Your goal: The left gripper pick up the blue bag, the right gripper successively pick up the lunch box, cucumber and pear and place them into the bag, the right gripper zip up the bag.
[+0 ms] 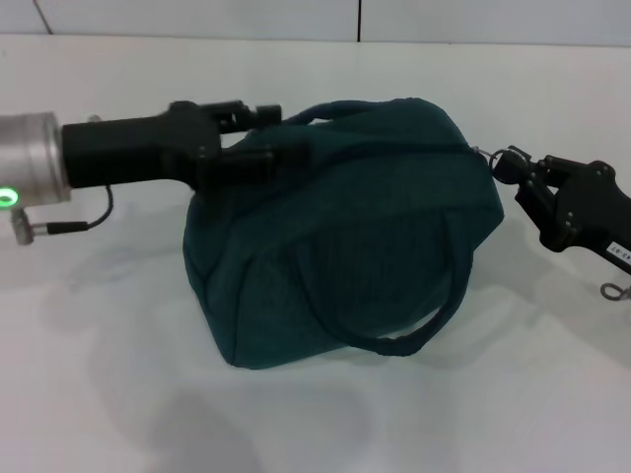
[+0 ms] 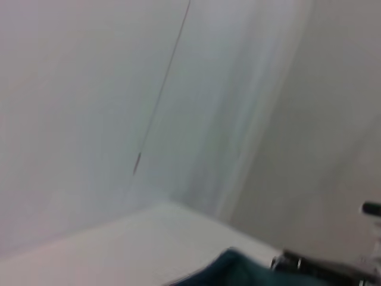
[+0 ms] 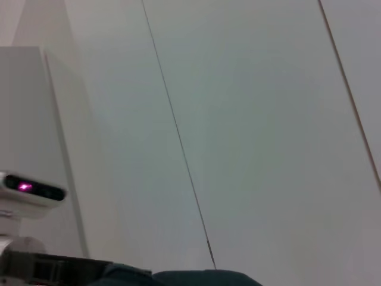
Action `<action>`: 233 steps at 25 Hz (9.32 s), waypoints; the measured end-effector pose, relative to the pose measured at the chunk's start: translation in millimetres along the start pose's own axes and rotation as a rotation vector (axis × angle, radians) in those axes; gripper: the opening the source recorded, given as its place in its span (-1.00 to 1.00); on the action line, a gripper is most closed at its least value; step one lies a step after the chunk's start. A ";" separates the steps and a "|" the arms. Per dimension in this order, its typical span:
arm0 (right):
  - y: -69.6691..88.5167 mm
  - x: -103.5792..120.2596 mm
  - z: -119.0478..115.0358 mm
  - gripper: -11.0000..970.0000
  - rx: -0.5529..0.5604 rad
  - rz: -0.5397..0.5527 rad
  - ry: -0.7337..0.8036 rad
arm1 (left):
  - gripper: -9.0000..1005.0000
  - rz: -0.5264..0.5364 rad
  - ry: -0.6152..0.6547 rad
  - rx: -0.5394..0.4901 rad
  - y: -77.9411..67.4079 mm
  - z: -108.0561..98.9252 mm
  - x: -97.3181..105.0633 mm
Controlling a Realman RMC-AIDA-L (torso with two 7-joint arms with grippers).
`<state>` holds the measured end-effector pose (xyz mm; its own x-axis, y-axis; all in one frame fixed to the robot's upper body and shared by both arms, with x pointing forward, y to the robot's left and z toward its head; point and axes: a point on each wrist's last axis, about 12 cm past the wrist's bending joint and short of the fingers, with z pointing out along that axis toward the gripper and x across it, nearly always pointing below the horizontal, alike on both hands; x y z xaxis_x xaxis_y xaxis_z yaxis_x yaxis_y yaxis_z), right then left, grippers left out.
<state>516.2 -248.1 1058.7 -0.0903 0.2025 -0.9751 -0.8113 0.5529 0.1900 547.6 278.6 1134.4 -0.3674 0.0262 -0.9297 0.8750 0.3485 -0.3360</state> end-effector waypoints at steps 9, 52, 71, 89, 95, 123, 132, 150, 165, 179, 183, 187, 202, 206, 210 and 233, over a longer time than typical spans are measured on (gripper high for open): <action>1.9 -0.3 -2.9 -0.95 -0.008 -0.010 -0.010 | 0.36 -0.141 0.215 -0.027 8.4 22.3 -41.8; -19.9 1.5 -9.2 -0.95 0.163 -0.019 0.021 | -0.74 0.008 0.278 0.047 -0.1 -0.8 -38.4; -16.5 -6.4 -28.1 -0.95 0.176 0.000 -0.084 | -0.76 0.071 0.211 0.048 3.0 -6.2 -35.7; -13.2 17.8 -15.5 -0.94 0.171 0.018 0.092 | -0.76 0.086 0.206 0.051 1.7 -6.5 -31.1; -4.5 18.1 -9.8 -0.93 0.094 0.015 0.096 | -0.75 0.085 0.202 0.053 1.4 -5.5 -31.3; -14.1 22.2 0.3 -0.91 0.142 0.007 0.160 | -0.67 0.041 0.153 0.081 0.4 -5.5 -34.0; 8.4 11.7 -14.7 -0.90 -0.026 -0.038 0.050 | -0.14 0.014 0.126 0.066 0.6 -16.6 -34.5; -4.7 26.0 -6.9 -0.89 0.051 -0.063 0.199 | 0.18 -0.015 0.124 0.077 5.7 -14.6 -35.9; -5.3 31.5 4.1 -0.88 0.038 -0.069 0.261 | 0.18 -0.007 0.121 0.064 6.9 -13.4 -34.6; -8.6 24.6 -7.7 -0.86 0.091 -0.022 0.185 | 0.18 0.013 0.063 0.051 6.5 -15.0 -34.9; -3.8 23.1 -15.4 -0.86 0.077 -0.017 0.149 | 0.18 0.049 -0.048 0.020 3.9 -27.5 -31.3; -2.0 20.8 -25.1 -0.78 0.095 -0.012 0.107 | 0.18 0.078 -0.113 -0.002 0.2 -36.9 -24.8; -2.3 -13.4 -59.9 0.27 0.133 -0.131 -0.154 | 0.18 0.140 -0.292 -0.055 -8.0 -54.1 -3.2; -10.6 -47.8 -50.6 0.53 -0.073 -0.036 -0.174 | 0.18 0.139 -0.316 -0.018 -15.7 -58.4 2.8; -12.3 -79.4 -31.0 0.69 -0.347 0.062 -0.087 | 0.18 0.132 -0.225 0.159 -31.2 -48.0 9.8; 4.6 -95.0 25.8 0.69 -0.717 0.157 0.185 | 0.18 0.117 -0.137 0.318 -41.3 -26.1 12.6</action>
<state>536.0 -243.9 1155.2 -0.2799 0.0613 -0.9581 -0.9522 -0.1449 0.2690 498.6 289.0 1140.5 -0.2325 -0.0846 -0.9689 0.9707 0.0416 -0.2366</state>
